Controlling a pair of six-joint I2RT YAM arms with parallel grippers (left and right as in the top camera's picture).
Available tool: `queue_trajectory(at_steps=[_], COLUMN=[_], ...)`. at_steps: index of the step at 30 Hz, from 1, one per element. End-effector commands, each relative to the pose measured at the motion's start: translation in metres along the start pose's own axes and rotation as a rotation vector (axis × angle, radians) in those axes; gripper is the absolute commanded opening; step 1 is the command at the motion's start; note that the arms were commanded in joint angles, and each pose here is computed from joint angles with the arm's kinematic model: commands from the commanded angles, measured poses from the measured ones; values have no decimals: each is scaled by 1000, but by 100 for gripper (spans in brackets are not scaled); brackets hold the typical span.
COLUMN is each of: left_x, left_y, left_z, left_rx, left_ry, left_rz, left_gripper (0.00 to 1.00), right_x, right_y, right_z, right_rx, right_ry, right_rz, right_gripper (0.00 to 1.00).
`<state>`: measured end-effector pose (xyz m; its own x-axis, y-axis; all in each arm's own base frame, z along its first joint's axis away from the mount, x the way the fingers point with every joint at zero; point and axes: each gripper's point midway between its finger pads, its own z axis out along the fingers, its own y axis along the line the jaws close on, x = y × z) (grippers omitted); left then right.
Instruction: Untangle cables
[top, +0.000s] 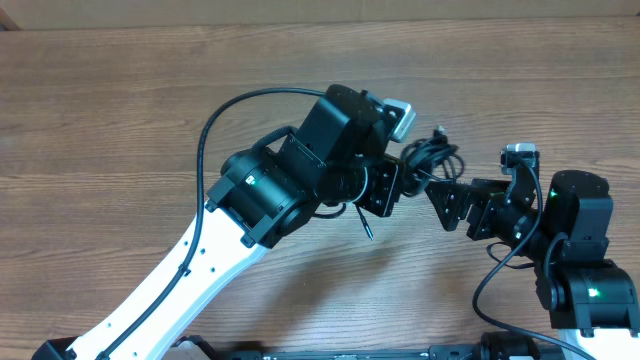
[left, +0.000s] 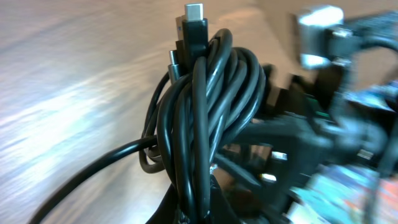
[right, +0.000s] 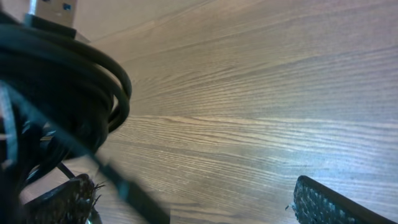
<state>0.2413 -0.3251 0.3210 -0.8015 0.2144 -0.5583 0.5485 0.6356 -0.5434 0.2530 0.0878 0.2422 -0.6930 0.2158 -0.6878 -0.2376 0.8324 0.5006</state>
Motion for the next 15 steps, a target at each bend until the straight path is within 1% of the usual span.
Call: queue_trajectory(at_steps=[1,4,10,15], left_x=[-24,-28,-26,-23], left_y=[25,33,31,26], left_z=[-19,-21,-20,-18], left_rx=[-189,-233,-229,-210], left_ry=[-138,-160,-155,-145], left_rz=[33,20,16,15], left_gripper=[4,4,4,4], right_x=[-1,-3,-8,-15], right_y=[5,16,27,30], right_z=[-1,-1,-3,-4], right_rx=[-27,-88,-149,-161], right_ry=[1,-1,-19,-46], right_rz=[28,9,-14,-35], right_gripper=[100,100,100,100])
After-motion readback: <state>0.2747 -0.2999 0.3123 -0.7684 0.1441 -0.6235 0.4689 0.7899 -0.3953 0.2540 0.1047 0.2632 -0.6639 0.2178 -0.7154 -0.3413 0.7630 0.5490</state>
